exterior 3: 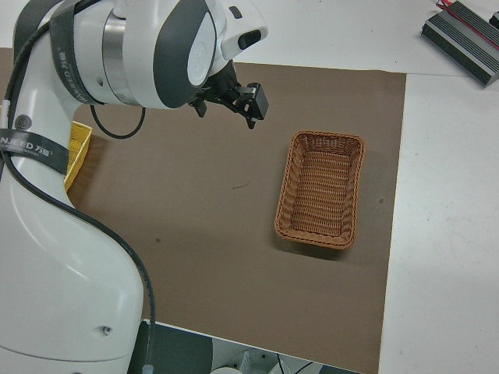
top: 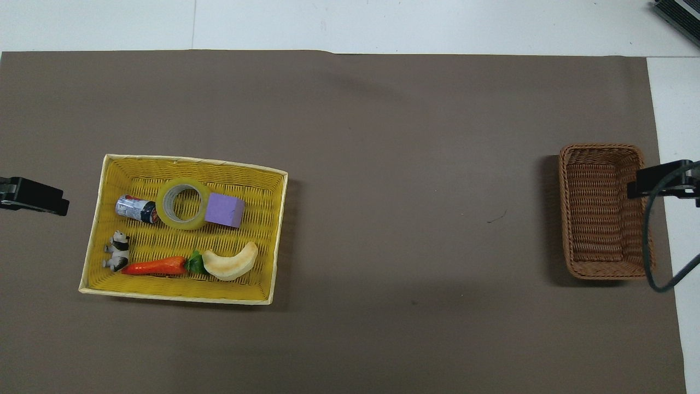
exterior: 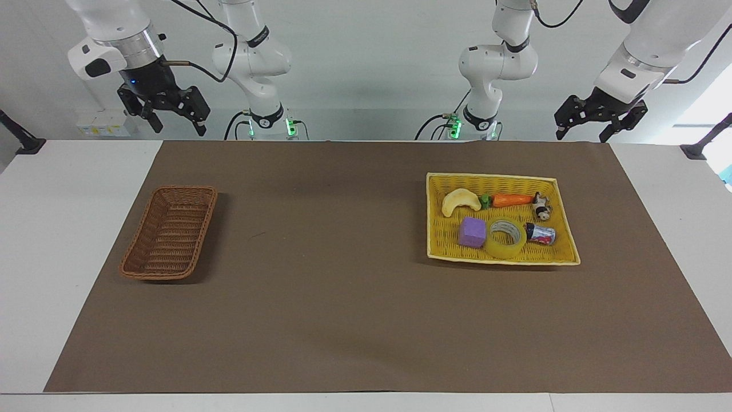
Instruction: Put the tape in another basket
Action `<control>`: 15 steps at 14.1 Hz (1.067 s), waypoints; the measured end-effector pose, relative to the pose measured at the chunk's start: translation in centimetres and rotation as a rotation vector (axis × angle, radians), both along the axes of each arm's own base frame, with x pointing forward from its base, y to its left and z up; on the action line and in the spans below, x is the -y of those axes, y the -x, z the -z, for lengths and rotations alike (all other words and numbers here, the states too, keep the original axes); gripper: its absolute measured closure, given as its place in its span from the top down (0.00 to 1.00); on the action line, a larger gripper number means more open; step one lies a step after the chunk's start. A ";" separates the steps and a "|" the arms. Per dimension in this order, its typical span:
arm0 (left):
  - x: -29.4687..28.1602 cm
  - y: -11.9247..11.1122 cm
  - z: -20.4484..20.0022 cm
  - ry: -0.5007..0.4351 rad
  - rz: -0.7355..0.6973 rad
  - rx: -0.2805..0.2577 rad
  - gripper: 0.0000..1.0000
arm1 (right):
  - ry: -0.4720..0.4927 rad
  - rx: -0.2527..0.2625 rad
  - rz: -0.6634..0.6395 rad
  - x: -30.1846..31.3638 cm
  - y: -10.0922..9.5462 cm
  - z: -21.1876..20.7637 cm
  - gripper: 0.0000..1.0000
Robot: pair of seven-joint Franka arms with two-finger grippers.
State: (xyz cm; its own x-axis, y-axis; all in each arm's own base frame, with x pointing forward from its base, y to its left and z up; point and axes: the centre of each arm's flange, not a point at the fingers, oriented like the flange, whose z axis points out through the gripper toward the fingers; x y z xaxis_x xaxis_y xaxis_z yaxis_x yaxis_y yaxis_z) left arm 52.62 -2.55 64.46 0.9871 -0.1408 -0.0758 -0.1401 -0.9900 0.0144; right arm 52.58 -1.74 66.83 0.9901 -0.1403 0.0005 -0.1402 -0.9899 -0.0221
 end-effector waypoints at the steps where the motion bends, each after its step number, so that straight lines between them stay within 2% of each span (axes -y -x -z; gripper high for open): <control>1: 0.0 -0.1 0.7 0.000 0.000 0.001 1.00 | 0.000 0.000 0.000 0.0 0.0 0.0 1.00; 3: 0.0 -0.5 2.7 0.000 -0.001 0.000 1.00 | 0.000 0.000 0.000 0.0 0.0 0.0 1.00; 7: 0.1 -1.8 9.1 0.002 0.000 0.035 1.00 | 0.000 0.000 0.000 0.0 0.0 0.0 1.00; 12: 0.4 -2.2 15.3 0.004 0.023 0.067 1.00 | 0.000 0.000 0.000 0.0 0.0 0.0 1.00; 14: 0.6 -2.6 17.1 0.003 0.026 0.072 0.96 | 0.000 0.000 0.000 0.0 0.0 0.0 1.00; 15: 0.7 -2.9 18.0 0.003 0.028 0.070 0.87 | 0.000 0.000 0.000 0.0 0.0 0.0 1.00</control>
